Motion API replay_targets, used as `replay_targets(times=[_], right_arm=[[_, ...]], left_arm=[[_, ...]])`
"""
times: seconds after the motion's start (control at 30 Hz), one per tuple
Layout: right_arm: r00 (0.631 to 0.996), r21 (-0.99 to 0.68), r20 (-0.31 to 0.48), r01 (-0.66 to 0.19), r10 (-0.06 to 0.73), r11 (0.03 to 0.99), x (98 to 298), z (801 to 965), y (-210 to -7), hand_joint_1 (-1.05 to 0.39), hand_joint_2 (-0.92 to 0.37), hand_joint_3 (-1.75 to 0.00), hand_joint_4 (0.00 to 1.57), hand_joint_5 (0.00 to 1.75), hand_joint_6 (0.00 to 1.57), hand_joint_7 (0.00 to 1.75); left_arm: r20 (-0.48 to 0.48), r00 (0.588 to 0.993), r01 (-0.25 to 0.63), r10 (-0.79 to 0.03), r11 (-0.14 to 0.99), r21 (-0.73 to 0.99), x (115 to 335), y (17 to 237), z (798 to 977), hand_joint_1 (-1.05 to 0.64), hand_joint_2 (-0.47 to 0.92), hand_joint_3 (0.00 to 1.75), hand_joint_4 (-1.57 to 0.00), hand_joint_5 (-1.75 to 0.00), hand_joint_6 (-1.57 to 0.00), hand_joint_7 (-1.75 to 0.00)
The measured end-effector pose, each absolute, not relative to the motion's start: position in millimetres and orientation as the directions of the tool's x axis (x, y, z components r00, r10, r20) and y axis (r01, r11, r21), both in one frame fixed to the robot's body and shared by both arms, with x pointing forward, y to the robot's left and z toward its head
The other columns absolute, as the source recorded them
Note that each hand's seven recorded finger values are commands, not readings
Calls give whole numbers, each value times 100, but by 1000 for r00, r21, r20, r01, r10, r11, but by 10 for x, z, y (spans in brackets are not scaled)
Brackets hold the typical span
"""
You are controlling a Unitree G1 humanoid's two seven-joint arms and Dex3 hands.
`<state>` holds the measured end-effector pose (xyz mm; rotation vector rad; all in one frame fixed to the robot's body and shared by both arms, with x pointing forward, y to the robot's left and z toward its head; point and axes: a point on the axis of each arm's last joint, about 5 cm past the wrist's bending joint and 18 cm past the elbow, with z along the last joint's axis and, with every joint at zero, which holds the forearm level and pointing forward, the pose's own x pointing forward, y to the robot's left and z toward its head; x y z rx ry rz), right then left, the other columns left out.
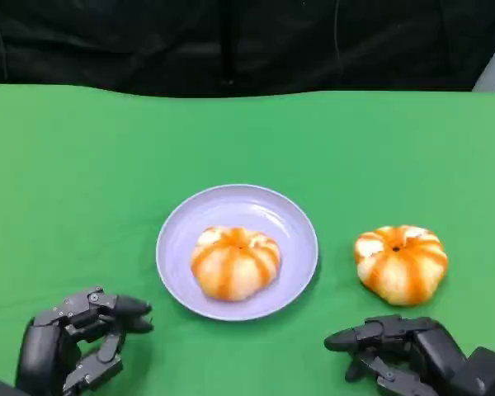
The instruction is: Grasp the bread from the table and place it into the plate.
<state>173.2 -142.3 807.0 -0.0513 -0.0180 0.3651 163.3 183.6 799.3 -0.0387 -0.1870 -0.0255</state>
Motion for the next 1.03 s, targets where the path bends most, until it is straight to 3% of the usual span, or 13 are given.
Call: replay_targets(times=[1.03], right_arm=[[939, -62, 8, -343, 344, 937, 1733, 8076, -1442, -8, -92, -37, 80, 113, 118, 17]], left_arm=[[177, 976, 121, -128, 991, 49, 1557, 1795, 7964, 2, 41, 136, -97, -156, -99, -130]])
